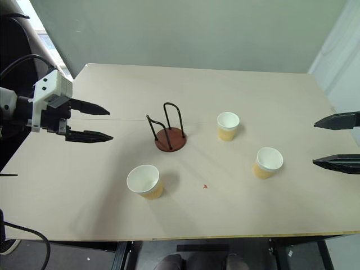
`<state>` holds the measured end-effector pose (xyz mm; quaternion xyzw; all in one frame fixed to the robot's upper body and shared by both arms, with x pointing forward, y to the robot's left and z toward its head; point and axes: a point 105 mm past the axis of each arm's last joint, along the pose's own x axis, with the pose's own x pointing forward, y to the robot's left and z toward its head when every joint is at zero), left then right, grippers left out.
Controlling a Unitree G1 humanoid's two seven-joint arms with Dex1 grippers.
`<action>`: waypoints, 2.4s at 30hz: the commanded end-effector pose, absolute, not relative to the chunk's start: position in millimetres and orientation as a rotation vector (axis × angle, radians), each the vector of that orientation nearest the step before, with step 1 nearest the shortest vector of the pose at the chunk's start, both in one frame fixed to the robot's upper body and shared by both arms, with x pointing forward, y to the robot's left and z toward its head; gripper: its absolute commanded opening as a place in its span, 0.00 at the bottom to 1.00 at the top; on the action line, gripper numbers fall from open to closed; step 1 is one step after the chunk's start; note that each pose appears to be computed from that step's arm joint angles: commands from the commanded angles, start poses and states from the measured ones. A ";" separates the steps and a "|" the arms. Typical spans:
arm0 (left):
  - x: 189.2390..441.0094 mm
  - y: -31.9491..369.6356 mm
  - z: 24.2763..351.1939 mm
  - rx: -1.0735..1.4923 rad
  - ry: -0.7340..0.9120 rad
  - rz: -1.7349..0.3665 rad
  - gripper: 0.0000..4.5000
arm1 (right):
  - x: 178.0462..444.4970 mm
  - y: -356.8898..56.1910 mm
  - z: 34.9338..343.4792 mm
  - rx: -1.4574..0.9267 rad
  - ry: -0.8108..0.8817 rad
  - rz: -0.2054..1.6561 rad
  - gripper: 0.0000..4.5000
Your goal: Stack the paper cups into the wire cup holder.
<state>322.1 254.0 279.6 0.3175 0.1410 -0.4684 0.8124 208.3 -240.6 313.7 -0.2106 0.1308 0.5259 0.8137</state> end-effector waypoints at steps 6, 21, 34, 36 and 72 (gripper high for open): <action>324.1 251.7 288.4 0.724 0.264 -0.963 0.94 | 207.4 -237.1 321.2 -0.478 0.234 1.110 1.00; 396.8 212.9 245.1 0.605 0.231 -0.875 0.94 | 203.1 -219.8 325.1 -0.450 0.217 1.178 1.00; 428.6 172.3 238.2 0.544 0.149 -0.862 0.82 | 210.6 -223.5 316.1 -0.478 0.201 1.044 1.00; 429.1 169.0 236.3 0.539 0.148 -0.868 0.65 | 218.7 -224.5 316.1 -0.475 0.164 1.002 1.00; 308.4 53.5 248.9 0.634 0.001 -1.607 0.01 | 201.3 -204.6 299.1 -0.402 0.231 1.183 1.00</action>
